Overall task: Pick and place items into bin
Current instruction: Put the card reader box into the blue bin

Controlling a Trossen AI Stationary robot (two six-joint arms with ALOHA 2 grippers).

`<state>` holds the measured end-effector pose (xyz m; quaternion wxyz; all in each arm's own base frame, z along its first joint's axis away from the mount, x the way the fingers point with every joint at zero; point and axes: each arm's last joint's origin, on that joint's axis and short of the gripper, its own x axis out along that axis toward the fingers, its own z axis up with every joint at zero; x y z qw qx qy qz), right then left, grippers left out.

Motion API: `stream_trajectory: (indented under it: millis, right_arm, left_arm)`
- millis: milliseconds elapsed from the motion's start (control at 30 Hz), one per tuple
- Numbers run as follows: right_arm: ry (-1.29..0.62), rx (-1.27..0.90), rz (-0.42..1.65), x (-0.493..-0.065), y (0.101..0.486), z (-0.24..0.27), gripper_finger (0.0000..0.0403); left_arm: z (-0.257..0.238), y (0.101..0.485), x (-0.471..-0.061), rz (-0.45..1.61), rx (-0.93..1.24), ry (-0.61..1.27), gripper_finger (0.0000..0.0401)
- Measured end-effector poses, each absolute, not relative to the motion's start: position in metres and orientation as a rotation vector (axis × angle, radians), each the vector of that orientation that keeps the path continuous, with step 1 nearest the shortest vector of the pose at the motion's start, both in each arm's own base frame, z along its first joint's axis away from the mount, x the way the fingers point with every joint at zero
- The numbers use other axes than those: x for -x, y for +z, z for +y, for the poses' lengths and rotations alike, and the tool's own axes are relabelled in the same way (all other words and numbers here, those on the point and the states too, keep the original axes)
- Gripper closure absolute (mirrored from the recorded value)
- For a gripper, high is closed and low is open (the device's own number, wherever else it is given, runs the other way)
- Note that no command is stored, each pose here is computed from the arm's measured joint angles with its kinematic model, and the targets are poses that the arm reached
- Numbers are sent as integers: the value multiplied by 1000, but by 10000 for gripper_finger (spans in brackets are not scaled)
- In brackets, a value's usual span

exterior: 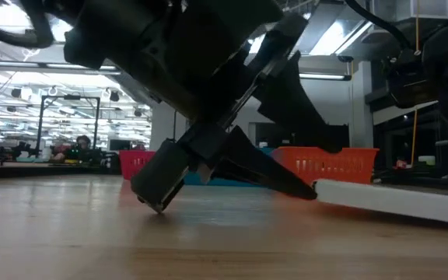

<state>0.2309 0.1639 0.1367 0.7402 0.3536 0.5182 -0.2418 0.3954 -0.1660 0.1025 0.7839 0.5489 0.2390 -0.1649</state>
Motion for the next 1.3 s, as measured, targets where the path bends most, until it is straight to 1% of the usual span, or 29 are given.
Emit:
stream_trajectory:
  millis: [100, 300, 533, 733, 933, 1300]
  right_arm:
    - [-528, -778, 1134, -231, 137, 164, 403]
    - [-527, -779, 1132, -231, 137, 164, 403]
    - [-523, -784, 1133, -232, 137, 164, 403]
    - [-523, -785, 1132, -232, 137, 164, 403]
    - [-522, -785, 1135, -232, 137, 164, 403]
    - [-521, -786, 1139, -232, 137, 165, 403]
  left_arm:
    - [-164, 99, -393, 568, -1151, -347, 205]
    - [-166, 99, -392, 580, -1144, -335, 205]
    - [-178, 102, -384, 604, -1200, -225, 205]
    - [-187, 104, -379, 585, -1214, -234, 205]
    - [-192, 105, -376, 578, -1150, -267, 205]
    - [-174, 104, -385, 588, -1064, -351, 205]
